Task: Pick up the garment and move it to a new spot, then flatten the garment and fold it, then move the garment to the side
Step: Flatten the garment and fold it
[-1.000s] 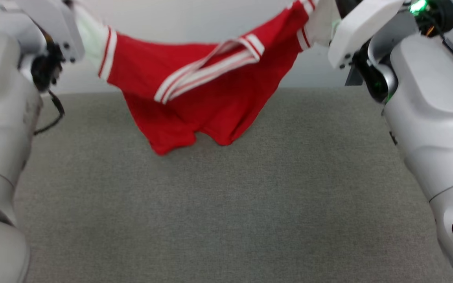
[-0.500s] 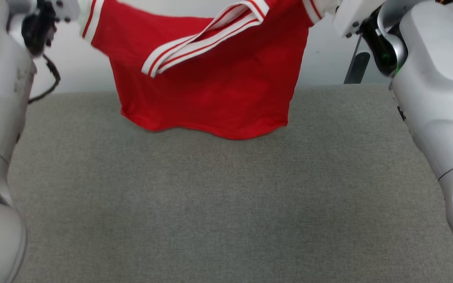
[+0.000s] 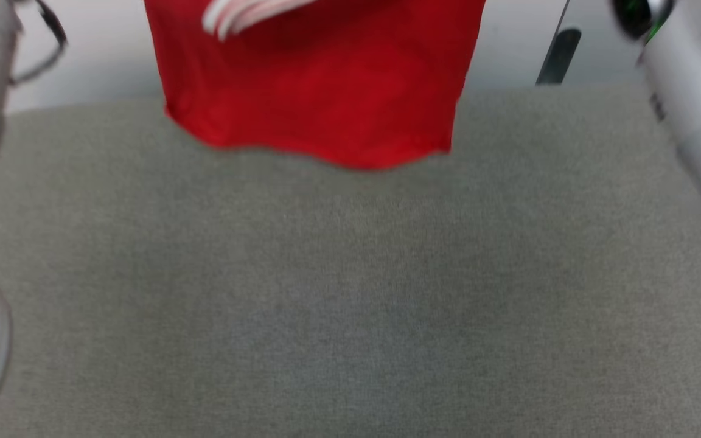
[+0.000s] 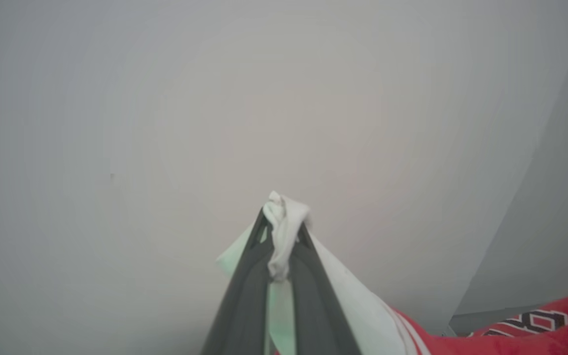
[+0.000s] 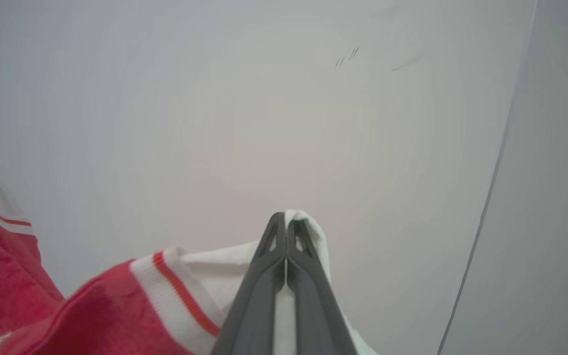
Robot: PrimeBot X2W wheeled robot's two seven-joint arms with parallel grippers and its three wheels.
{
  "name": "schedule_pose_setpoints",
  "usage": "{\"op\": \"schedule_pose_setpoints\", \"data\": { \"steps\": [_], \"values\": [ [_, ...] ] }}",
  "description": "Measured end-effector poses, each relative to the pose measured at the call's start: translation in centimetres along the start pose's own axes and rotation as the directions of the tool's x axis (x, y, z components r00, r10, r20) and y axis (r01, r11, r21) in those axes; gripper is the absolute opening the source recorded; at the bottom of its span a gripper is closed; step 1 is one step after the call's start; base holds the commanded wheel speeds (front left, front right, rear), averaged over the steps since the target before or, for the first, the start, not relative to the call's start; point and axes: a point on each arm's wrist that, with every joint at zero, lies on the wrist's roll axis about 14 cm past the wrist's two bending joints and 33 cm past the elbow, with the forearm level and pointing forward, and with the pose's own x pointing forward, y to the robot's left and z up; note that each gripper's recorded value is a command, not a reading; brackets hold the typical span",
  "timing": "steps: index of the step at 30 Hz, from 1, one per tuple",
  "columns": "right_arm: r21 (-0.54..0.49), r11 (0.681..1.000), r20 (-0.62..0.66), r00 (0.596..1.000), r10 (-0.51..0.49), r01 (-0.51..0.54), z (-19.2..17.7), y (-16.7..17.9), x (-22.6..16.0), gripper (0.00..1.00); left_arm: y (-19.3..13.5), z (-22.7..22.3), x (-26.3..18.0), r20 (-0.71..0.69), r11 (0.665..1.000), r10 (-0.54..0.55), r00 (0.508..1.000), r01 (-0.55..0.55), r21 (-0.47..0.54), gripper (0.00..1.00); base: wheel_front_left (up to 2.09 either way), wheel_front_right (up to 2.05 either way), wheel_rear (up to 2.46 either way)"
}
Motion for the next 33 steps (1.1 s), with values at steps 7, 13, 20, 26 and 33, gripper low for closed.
{"op": "schedule_pose_setpoints", "data": {
  "steps": [7,13,20,26,33],
  "values": [
    [-0.043,0.998,0.112,0.993,-0.03,0.035,1.0,-3.4,3.0,0.0,0.0,2.1,4.1,0.13,1.0,0.001,0.991,-0.002,0.013,0.0,0.0,0.0,0.0],
    [-0.061,0.996,0.149,0.987,-0.051,0.061,-2.9,-5.0,4.8,0.0,-0.3,0.3,8.3,0.188,1.0,-0.006,0.982,0.005,0.004,0.0,0.0,0.0,0.0],
    [-0.046,0.996,0.06,0.996,-0.07,0.073,-12.3,-5.1,5.9,0.0,0.1,-8.0,12.0,0.13,1.0,-0.002,0.991,0.003,-0.005,0.0,0.0,0.0,0.0],
    [0.008,0.999,-0.054,0.998,-0.042,0.042,-19.7,-2.8,5.6,0.0,1.6,-15.1,12.5,0.01,1.0,0.023,1.0,-0.023,-0.01,0.0,0.0,0.0,0.0],
    [0.062,0.998,-0.14,0.99,0.024,-0.015,-21.9,0.5,4.2,0.0,2.9,-17.7,10.4,-0.107,0.999,0.045,0.993,-0.048,-0.018,0.0,0.0,0.0,0.0]
  ]
}}
